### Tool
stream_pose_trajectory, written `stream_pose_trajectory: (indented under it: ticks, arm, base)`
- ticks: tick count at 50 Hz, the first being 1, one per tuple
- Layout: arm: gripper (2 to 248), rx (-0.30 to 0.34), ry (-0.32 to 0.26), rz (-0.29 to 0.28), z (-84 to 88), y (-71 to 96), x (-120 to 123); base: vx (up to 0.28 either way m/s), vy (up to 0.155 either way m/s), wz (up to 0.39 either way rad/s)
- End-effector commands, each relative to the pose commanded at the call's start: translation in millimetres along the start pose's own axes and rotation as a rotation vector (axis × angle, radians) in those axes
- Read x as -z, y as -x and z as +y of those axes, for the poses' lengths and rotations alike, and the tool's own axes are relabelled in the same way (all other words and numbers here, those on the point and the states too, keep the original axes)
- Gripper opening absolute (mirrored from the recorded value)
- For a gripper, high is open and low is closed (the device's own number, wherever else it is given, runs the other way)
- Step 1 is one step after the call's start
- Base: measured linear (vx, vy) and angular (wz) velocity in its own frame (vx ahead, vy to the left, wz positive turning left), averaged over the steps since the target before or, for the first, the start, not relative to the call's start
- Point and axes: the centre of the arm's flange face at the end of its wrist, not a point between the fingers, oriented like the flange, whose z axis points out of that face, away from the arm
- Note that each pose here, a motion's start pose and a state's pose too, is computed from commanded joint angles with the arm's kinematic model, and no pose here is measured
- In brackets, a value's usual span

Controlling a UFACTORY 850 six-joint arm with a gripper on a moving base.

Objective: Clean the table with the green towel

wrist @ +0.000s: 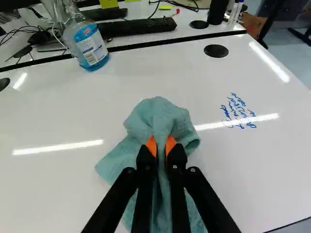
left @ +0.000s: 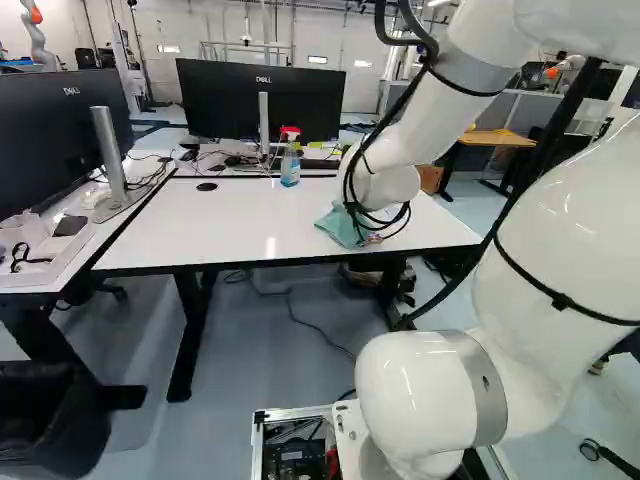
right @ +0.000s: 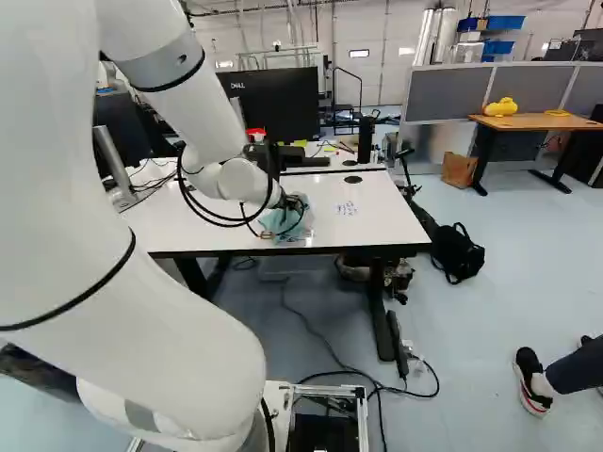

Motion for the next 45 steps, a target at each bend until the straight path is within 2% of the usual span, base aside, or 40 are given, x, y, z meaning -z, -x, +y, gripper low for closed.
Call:
stream_pose_trajectory:
  ticks: [6,17,45]
  arm:
    - [40,-0.011,0.013,0.001,6.8,-0.1,0]
    - [40,-0.011,0.013,-0.011,6.8,1.0,0]
    - [40,-0.011,0.013,-0.129,6.6,11.5,1]
  base:
    - [0.000,0.000,0.000]
    - [0.000,0.000,0.000]
    - [0.000,0.000,0.000]
